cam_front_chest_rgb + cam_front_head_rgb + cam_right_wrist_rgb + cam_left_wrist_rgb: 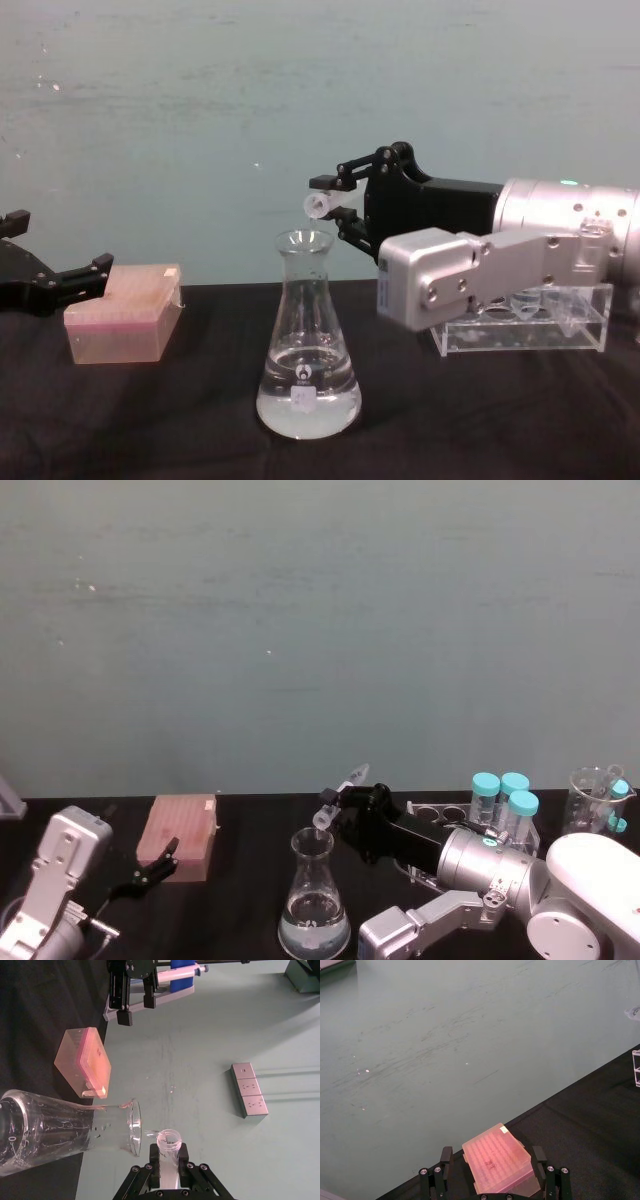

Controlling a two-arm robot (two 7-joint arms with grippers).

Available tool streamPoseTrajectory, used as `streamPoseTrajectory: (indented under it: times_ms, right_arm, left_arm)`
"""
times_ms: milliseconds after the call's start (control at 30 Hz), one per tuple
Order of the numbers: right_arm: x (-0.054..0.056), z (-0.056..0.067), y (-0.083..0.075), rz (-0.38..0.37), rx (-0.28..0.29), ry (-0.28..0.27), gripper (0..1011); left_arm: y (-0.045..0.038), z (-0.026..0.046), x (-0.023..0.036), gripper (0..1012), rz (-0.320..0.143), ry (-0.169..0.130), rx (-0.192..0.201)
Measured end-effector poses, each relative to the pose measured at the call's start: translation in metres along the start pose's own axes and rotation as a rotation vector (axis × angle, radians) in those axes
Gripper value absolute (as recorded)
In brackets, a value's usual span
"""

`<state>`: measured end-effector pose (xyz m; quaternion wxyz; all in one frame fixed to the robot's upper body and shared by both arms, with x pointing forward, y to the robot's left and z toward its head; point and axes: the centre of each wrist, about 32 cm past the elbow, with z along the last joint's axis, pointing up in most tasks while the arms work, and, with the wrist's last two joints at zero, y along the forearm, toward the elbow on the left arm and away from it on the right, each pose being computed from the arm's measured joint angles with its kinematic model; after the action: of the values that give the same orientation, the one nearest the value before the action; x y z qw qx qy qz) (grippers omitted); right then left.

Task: Pour the liquid from the test tube into the beaker using one hand.

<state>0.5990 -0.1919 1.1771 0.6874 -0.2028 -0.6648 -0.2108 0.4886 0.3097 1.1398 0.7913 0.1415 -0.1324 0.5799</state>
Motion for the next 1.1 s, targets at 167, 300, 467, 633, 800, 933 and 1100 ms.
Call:
streamPoseTrajectory:
  times_ms: [167, 300, 467, 633, 800, 933, 1100]
  right_arm:
    - [-0.0005, 0.0002, -0.0001, -0.001, 0.000, -0.022, 202]
    - [-0.0004, 0.0003, -0.0001, 0.000, -0.001, -0.037, 203]
    - [-0.0003, 0.0004, 0.0000, -0.001, -0.001, -0.049, 202]
    - [-0.0006, -0.0003, 0.0008, -0.001, 0.000, -0.064, 203]
    - [-0.0013, -0.0003, 0.0015, 0.000, 0.002, -0.076, 202]
    - [-0.0009, -0.0004, 0.0023, 0.001, 0.004, -0.093, 203]
    - [-0.0007, -0.0013, 0.0028, 0.001, 0.005, -0.106, 202]
  left_arm:
    - [0.0000, 0.0000, 0.0000, 1000, 0.000, 0.000, 0.000]
    - [0.0000, 0.0000, 0.0000, 1000, 0.000, 0.000, 0.000]
    - [0.0000, 0.0000, 0.0000, 1000, 0.000, 0.000, 0.000]
    - [0.0000, 0.0000, 0.0000, 1000, 0.000, 0.000, 0.000]
    - [0.0000, 0.0000, 0.0000, 1000, 0.000, 0.000, 0.000]
    - [0.0000, 0.0000, 0.0000, 1000, 0.000, 0.000, 0.000]
    - [0.0000, 0.0000, 0.0000, 1000, 0.000, 0.000, 0.000]
